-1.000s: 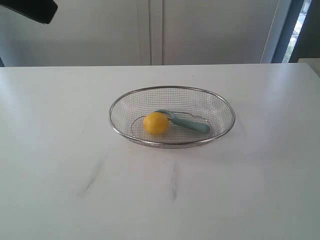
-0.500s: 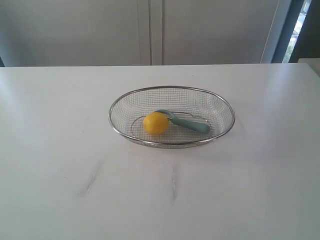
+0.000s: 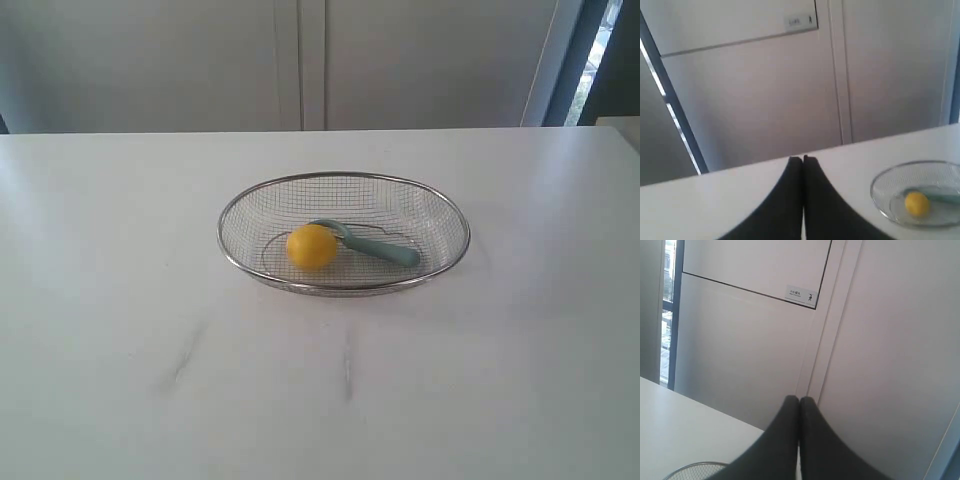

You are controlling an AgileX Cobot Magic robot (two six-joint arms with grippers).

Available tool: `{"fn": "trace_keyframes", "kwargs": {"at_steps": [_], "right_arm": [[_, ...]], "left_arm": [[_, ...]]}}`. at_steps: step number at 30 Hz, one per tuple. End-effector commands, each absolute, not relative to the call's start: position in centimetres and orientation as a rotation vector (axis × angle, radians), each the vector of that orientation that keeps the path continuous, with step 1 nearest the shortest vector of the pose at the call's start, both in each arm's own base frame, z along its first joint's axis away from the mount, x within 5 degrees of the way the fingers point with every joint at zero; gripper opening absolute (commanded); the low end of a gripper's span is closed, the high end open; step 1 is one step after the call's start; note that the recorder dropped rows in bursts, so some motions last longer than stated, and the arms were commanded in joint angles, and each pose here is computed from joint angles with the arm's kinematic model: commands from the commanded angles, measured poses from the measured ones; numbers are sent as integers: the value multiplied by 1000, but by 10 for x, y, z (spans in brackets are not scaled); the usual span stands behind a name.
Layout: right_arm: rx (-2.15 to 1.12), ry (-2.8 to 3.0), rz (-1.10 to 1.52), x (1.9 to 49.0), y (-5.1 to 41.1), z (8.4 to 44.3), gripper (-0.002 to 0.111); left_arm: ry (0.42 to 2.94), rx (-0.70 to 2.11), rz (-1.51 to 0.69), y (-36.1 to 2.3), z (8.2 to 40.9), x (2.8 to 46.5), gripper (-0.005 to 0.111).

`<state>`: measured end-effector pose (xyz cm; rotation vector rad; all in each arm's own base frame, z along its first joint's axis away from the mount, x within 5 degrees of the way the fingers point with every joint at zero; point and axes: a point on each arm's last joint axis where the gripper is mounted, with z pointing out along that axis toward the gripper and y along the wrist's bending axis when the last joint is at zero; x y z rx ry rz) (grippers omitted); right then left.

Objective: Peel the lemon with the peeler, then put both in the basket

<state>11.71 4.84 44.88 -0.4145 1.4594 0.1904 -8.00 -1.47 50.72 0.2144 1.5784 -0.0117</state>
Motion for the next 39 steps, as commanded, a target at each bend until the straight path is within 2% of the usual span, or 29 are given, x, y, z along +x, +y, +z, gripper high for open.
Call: {"fn": "trace_keyframes", "kwargs": {"at_steps": [1,3,5,6,7,8,10,14,17,23,32,39], "right_arm": [[-408,1450,189,116,47,450,0],[-408,1450,189,116,47,450,0],[-408,1450,189,116,47,450,0],[-408,1450,189,116,47,450,0],[-408,1450,189,116,47,450,0],[-408,1450,189,116,47,450,0],[-408,1450,189,116,47,450,0],[-408,1450,189,116,47,450,0],[-409,1453,189,114,47,450,0],[-410,1455,189,114,47,450,0],[-410,1456,189,114,47,449,0],[-400,1460,201,114,47,449,0]], "left_arm": [[1449,179,-4,-14,469,-74,0],[1449,167,-6,-13,451,-63,0],[1479,126,-76,-14,400,-20,0],[1496,110,-98,-14,385,-8,0],[1537,66,-163,-14,354,15,0],[1564,45,-195,-15,340,23,0],[1687,-38,-252,-14,274,49,0],[1727,-16,-213,-12,209,51,0],[1779,-10,-195,-11,184,54,0],[1904,77,-159,-13,169,52,0],[1903,187,-203,-17,169,50,0],[1903,170,-241,-19,169,50,0]]}}
